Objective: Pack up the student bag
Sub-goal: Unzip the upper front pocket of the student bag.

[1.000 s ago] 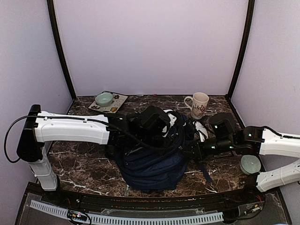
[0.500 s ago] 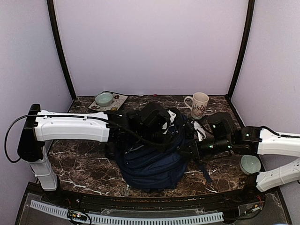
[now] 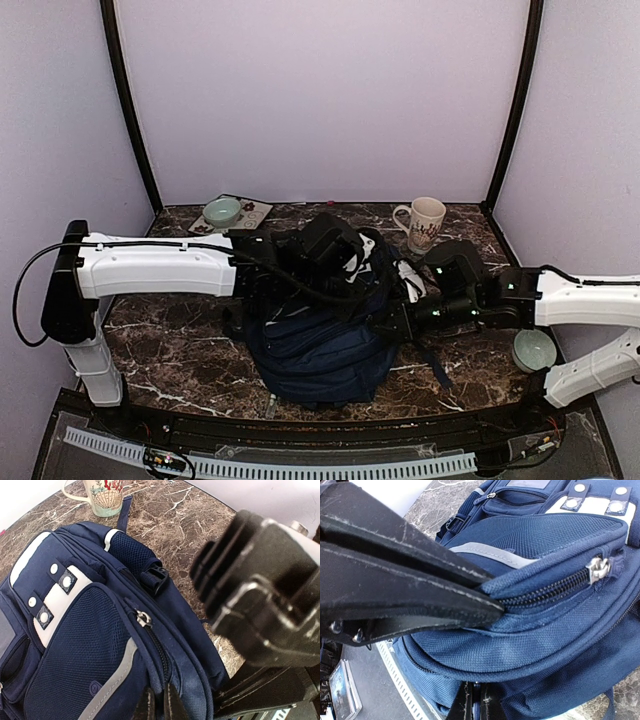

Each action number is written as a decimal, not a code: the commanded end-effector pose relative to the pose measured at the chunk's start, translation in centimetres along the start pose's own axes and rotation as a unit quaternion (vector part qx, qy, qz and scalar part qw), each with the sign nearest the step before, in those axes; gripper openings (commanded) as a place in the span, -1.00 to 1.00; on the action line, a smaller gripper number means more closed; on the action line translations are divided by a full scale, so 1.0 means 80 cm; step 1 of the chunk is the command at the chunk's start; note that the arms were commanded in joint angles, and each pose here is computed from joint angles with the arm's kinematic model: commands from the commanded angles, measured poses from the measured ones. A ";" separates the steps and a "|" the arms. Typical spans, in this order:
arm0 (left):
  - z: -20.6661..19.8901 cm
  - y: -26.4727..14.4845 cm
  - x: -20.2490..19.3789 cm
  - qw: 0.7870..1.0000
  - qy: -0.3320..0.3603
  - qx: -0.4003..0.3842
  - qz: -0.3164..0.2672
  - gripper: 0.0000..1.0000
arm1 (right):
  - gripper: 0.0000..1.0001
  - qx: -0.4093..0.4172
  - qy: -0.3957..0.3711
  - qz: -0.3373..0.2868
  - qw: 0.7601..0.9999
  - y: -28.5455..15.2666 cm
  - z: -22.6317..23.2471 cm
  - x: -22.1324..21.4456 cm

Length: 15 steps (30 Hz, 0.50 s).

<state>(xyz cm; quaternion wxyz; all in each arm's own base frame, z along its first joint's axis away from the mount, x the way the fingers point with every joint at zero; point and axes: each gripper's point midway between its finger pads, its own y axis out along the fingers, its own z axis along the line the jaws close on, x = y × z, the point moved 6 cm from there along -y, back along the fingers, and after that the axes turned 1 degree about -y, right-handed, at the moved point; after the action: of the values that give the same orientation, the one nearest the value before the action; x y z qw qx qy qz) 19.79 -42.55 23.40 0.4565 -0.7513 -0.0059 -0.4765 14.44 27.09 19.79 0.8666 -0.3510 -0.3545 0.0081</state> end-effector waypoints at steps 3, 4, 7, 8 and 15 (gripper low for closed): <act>-0.008 -0.025 0.062 0.994 -0.038 -0.028 -0.102 -1.00 | -1.00 0.068 -0.034 -0.028 0.997 0.005 0.039 0.024; -0.007 -0.026 0.061 0.994 -0.038 -0.024 -0.101 -1.00 | -0.98 0.065 -0.036 -0.029 0.997 0.005 0.039 0.025; -0.002 -0.028 0.056 0.995 -0.035 -0.013 -0.097 -1.00 | -0.71 0.064 -0.038 -0.032 0.997 0.004 0.040 0.028; -0.001 -0.029 0.054 0.995 -0.035 -0.012 -0.096 -1.00 | -0.55 0.065 -0.038 -0.033 0.997 0.003 0.041 0.029; 0.014 -0.044 0.031 0.995 -0.037 0.002 -0.094 -1.00 | 0.49 0.063 -0.050 -0.012 0.997 -0.012 0.046 0.029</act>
<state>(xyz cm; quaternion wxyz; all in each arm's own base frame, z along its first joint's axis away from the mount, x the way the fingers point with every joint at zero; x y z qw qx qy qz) 20.12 -42.17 23.17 0.4539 -0.7519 -0.0248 -0.4776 13.93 28.60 20.93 0.8680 -0.3268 -0.3722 0.0346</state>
